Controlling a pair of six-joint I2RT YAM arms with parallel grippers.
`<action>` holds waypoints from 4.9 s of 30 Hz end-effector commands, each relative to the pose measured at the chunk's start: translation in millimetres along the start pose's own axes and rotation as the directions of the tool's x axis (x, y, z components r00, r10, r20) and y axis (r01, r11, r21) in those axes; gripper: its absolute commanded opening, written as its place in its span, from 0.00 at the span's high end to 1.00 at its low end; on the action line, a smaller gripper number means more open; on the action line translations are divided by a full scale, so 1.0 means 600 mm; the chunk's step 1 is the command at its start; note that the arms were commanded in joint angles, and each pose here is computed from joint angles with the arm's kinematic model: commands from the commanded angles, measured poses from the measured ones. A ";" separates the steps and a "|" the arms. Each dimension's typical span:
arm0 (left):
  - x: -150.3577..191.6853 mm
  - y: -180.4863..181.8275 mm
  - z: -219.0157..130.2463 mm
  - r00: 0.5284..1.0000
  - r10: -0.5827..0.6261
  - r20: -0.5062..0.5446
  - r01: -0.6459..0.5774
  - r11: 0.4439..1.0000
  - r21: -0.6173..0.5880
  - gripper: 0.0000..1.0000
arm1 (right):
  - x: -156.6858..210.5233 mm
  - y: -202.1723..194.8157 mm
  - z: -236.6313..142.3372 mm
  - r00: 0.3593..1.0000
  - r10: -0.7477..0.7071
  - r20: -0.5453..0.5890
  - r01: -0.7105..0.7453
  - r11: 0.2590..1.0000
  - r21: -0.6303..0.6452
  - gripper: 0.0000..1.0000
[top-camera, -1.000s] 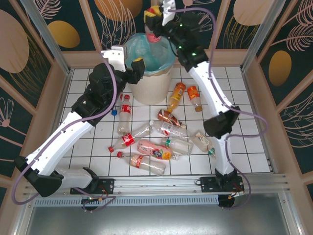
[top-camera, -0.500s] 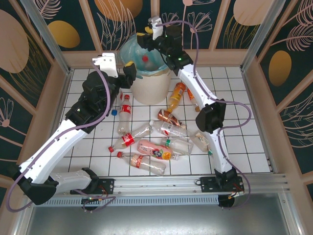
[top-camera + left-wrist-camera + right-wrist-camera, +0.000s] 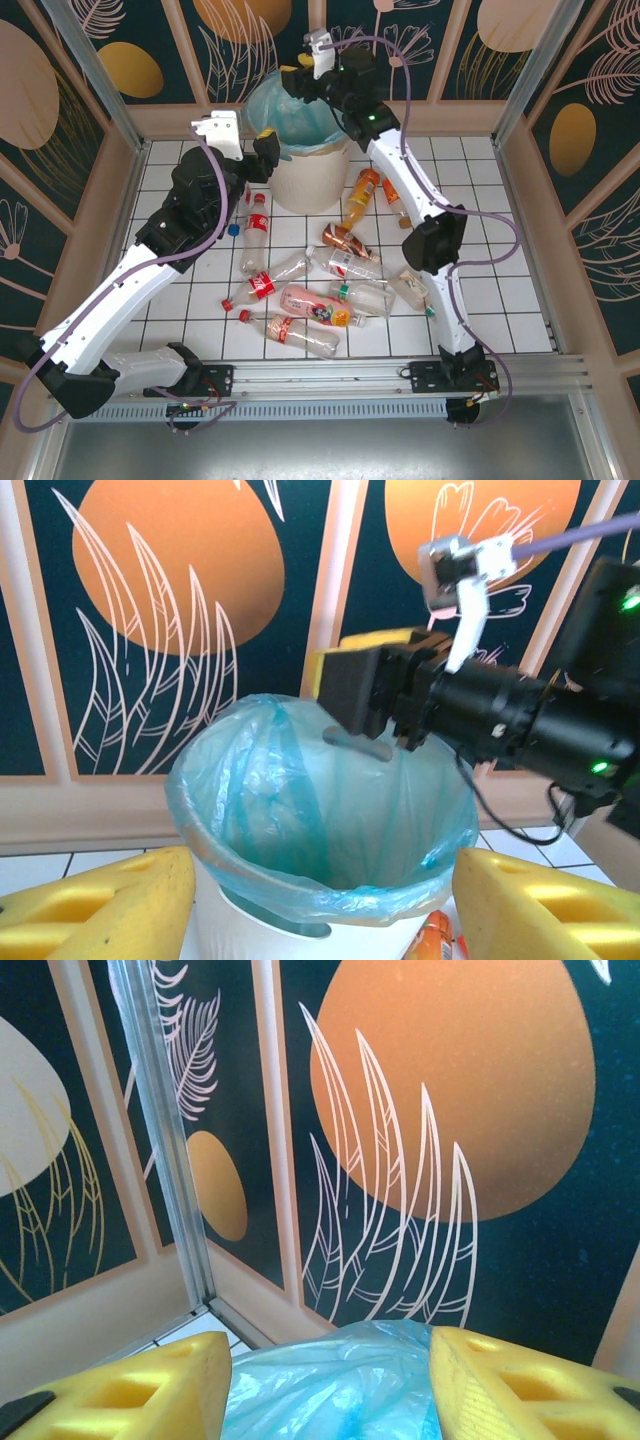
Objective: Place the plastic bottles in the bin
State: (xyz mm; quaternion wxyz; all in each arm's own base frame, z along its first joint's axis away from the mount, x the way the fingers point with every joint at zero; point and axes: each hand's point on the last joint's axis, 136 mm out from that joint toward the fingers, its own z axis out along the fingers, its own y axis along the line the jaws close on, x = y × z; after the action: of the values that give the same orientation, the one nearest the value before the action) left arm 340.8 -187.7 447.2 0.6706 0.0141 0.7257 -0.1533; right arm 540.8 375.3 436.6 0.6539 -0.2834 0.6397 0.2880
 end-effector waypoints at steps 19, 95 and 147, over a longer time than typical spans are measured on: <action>0.139 -0.053 -0.025 0.940 0.082 -0.332 -0.005 0.974 0.228 0.34 | 0.121 0.205 -0.390 0.856 0.157 -0.492 -0.148 0.987 0.057 0.53; 0.226 0.330 -0.335 0.931 -0.362 0.036 0.328 0.792 -0.515 0.35 | 0.581 0.659 -0.162 0.474 -0.791 -0.386 0.197 0.523 -0.829 0.69; -0.182 -0.025 -0.037 0.984 -0.091 0.150 0.085 0.995 0.043 0.41 | -0.312 0.176 -0.298 0.918 -0.094 0.385 0.143 0.984 -0.102 1.00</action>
State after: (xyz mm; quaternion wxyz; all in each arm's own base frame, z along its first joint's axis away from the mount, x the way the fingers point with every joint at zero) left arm 326.8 -170.4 528.9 0.6830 -0.0250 0.7081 -0.1775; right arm 317.7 317.8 595.6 0.7280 -0.3321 0.4979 0.3345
